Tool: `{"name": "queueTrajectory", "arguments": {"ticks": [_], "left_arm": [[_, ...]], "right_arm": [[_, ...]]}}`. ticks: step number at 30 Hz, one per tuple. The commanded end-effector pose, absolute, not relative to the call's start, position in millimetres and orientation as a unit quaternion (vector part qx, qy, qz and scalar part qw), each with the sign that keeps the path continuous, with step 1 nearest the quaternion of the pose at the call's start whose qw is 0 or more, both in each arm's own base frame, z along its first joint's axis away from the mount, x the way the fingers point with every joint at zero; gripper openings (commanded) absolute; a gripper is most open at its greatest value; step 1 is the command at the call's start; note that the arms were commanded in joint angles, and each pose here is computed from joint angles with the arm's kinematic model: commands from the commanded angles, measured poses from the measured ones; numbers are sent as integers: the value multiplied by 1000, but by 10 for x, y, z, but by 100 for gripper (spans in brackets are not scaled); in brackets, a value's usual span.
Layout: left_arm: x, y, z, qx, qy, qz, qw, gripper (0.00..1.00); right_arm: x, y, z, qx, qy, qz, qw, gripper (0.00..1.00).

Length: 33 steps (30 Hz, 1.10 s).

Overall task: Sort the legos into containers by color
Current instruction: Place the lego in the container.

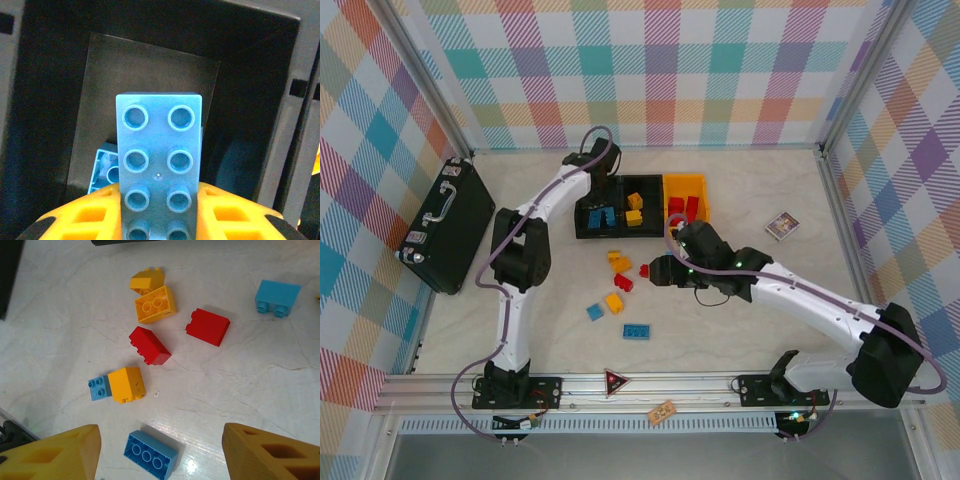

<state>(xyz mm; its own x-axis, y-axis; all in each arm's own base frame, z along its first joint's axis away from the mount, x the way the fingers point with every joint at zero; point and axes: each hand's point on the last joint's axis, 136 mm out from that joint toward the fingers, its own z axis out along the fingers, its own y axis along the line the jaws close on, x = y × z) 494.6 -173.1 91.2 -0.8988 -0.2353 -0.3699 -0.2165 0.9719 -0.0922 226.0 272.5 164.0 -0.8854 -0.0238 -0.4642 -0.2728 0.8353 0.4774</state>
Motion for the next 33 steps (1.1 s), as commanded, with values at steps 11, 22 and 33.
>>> {"name": "queueTrajectory", "arguments": {"ticks": [11, 22, 33], "left_arm": [[4932, -1690, 1061, -122, 974, -23, 190, 55], [4607, -1876, 1547, -98, 967, -75, 221, 55], [4003, -1916, 1728, -71, 964, -133, 221, 55]], "right_arm": [[2211, 2625, 1614, -69, 933, 269, 227, 65], [2218, 2557, 1585, -66, 938, 252, 230, 65], [2338, 2427, 1483, -27, 953, 210, 218, 66]]}}
